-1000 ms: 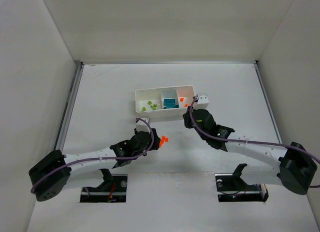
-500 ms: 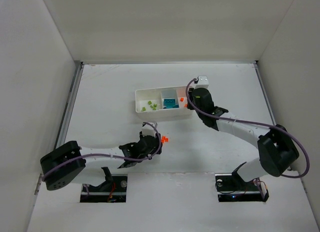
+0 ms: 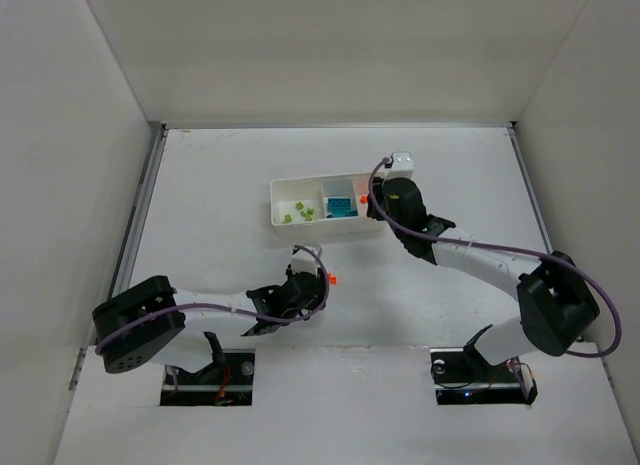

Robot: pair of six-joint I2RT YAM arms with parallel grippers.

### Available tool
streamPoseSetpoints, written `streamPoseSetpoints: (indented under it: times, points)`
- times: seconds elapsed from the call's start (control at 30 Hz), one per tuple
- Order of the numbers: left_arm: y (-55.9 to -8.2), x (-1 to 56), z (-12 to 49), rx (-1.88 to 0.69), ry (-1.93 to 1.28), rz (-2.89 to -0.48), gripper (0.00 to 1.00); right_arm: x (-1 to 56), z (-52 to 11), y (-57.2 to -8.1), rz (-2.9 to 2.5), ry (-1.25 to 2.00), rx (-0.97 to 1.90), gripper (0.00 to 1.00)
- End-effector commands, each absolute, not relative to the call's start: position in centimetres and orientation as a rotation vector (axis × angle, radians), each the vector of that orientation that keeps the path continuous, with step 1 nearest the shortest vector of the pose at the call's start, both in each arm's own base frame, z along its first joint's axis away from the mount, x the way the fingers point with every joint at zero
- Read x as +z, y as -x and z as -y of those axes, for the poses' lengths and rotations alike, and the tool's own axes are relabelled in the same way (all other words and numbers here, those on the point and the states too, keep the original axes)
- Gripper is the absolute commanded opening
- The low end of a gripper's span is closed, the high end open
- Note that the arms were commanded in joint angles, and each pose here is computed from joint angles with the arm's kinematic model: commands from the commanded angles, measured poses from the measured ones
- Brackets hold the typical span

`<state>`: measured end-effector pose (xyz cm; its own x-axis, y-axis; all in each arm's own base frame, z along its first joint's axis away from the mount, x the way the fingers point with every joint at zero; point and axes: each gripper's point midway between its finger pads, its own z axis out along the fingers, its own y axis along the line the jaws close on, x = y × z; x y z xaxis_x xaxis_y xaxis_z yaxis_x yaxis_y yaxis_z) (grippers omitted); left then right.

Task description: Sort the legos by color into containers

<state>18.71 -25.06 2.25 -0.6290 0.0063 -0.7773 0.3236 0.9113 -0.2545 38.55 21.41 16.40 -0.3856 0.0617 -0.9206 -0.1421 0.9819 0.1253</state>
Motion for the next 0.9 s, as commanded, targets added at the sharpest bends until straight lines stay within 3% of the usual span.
streamPoseSetpoints:
  times: [0.0, 0.4, 0.67, 0.87]
  points:
    - [-19.0, 3.0, 26.4, -0.495, -0.258, -2.188, 0.36, 18.3, -22.9, -36.8, -1.88, 0.027, 0.31, 0.44]
    - [-18.9, 2.8, 26.7, -0.432, -0.319, -2.203, 0.13, 15.4, -21.7, -31.0, -1.899, -0.089, 0.415, 0.43]
    - [-20.3, 7.9, 27.3, -0.503, -0.25, -2.114, 0.1, 11.5, -20.2, -27.5, -1.956, -0.159, 0.434, 0.41]
    - [-24.1, 14.4, 30.7, -0.646, -0.174, -2.004, 0.1, 8.5, -20.8, -25.1, -2.021, -0.175, 0.449, 0.41]
